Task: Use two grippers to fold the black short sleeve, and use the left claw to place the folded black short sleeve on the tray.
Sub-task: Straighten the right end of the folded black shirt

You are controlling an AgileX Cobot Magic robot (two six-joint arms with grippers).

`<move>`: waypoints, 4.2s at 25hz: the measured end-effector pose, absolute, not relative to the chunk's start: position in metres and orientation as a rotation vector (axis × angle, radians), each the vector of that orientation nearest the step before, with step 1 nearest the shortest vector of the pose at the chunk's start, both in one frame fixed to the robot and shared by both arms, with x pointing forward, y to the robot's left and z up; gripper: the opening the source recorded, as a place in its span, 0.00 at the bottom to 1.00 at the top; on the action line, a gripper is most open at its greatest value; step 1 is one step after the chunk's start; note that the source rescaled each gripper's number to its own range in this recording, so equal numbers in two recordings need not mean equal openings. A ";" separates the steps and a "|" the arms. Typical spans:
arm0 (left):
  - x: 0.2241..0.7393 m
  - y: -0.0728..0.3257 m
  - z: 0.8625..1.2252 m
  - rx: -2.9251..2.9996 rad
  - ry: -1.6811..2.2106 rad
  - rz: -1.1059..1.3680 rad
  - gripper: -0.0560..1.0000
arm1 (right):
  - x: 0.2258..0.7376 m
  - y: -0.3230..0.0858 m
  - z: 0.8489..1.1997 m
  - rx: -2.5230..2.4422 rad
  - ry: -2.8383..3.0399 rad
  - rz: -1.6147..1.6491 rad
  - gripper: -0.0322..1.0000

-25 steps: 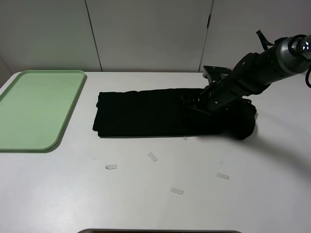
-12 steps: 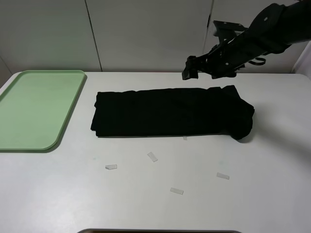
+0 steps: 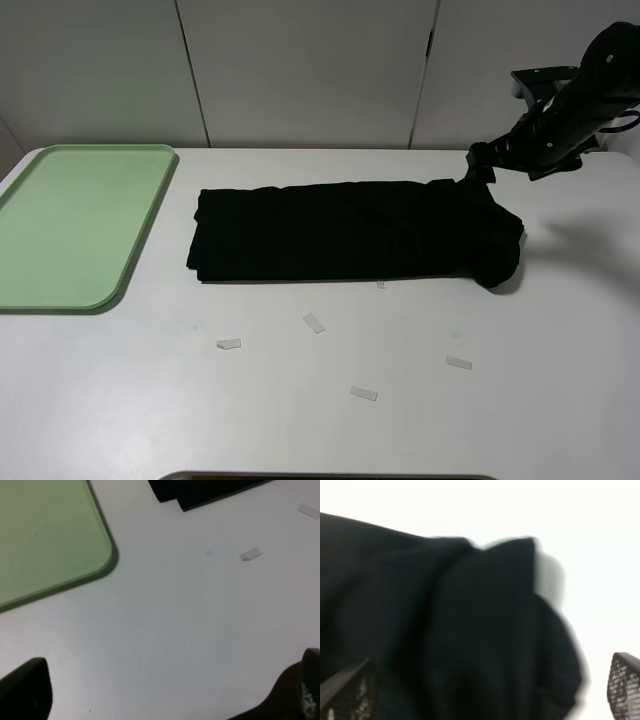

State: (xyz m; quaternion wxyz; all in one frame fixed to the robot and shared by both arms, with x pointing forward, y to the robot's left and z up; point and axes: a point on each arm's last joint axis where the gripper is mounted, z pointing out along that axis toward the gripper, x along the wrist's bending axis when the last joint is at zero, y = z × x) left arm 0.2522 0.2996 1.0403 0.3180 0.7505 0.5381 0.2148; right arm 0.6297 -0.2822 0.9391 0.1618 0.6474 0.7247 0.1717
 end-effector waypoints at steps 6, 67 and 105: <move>0.252 0.300 1.040 1.974 1.416 0.565 0.98 | 0.632 -0.294 0.909 1.867 2.113 0.384 1.00; 0.252 0.300 1.040 1.974 1.415 0.566 0.98 | 0.632 -0.333 0.935 1.759 2.136 0.125 0.32; 0.252 0.300 1.040 1.974 1.415 0.566 0.98 | 0.630 -0.390 0.871 2.132 2.068 0.280 1.00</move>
